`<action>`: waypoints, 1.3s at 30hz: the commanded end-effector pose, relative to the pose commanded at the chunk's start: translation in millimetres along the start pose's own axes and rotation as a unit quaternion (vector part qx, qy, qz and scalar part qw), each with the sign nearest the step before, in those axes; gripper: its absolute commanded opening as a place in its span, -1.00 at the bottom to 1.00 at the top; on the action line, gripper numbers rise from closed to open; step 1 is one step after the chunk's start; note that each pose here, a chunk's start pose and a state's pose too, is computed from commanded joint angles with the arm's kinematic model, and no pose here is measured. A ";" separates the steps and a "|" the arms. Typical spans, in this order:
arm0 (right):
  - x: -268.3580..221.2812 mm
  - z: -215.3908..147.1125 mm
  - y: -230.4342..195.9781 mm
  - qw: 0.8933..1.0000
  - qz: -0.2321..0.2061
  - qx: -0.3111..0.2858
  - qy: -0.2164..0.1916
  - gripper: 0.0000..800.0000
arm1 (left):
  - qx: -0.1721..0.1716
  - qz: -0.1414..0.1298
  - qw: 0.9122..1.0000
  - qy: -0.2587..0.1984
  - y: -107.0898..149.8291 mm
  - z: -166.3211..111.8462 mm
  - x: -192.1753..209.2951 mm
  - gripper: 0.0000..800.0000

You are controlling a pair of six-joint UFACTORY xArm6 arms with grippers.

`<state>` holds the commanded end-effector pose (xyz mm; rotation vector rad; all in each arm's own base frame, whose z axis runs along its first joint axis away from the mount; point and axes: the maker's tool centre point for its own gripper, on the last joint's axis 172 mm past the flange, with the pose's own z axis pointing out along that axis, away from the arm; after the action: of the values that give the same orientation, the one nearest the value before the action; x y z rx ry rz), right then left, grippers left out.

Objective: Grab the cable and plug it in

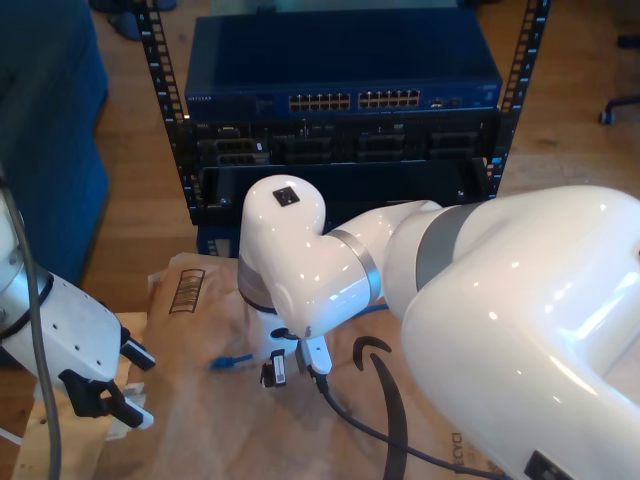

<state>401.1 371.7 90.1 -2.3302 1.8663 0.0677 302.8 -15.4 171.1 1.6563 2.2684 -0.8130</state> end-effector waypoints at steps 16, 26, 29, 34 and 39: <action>5.2 5.7 21.8 0.998 -0.024 0.003 -0.052 0.75 | 0.005 -0.003 1.000 0.000 -3.7 4.1 2.4 1.00; -3.9 -1.4 15.2 0.998 -0.032 0.012 -0.061 0.13 | 0.005 -0.003 1.000 0.000 -3.3 4.0 2.5 1.00; -4.3 0.6 16.1 0.998 -0.022 0.008 -0.066 -0.25 | 0.005 -0.003 1.000 0.000 -3.3 4.0 2.5 1.00; -7.0 1.3 12.3 0.997 -0.018 0.009 -0.069 -0.25 | 0.005 -0.003 1.000 0.000 -3.3 4.0 2.5 1.00; -7.6 5.7 12.3 0.998 -0.018 0.006 -0.068 -0.32 | 0.004 -0.002 1.000 0.000 -3.6 3.4 2.6 1.00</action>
<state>387.8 377.3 84.4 -2.2894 1.7554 0.2043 298.1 -16.0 168.1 1.6542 2.2724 -0.8254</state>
